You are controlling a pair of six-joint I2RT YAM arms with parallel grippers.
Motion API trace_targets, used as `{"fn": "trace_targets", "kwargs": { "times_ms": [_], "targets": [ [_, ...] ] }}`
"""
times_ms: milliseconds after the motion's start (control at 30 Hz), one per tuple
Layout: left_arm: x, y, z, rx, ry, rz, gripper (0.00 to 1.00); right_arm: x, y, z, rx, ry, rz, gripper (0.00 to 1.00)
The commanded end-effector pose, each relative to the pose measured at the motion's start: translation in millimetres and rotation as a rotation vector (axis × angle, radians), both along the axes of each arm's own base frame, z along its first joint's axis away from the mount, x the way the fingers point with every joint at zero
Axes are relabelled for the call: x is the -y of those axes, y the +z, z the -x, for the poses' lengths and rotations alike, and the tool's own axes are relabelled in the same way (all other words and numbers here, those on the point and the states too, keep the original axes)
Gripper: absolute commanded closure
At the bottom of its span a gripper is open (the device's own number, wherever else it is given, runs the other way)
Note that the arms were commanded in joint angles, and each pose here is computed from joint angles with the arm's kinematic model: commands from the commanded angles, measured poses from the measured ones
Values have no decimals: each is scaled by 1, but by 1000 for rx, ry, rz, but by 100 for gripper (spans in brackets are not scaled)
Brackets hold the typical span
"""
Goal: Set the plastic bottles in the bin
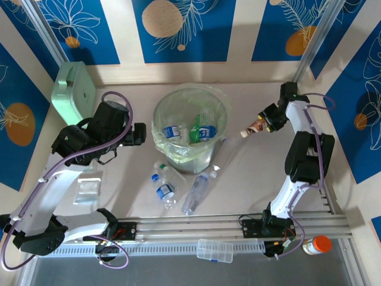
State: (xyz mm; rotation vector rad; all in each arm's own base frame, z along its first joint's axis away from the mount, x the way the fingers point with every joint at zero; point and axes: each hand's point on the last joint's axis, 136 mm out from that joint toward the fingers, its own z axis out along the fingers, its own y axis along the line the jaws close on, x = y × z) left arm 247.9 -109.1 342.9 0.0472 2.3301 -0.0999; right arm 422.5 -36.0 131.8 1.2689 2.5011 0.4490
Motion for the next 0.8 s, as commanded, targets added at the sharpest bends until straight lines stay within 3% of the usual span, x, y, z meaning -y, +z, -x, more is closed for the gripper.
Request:
{"fn": "trace_targets", "kwargs": {
  "times_ms": [0, 367, 767],
  "targets": [
    [-2, 17, -1, 62, -10, 27, 8, 2, 35, 10, 72, 24, 97, 55],
    [8, 17, -3, 86, -29, 97, 9, -44, 173, 14, 428, 147, 212, 55],
    [6, 12, -2, 101, -24, 102, 9, -116, 308, 54, 786, 426, 334, 54]
  ]
}}
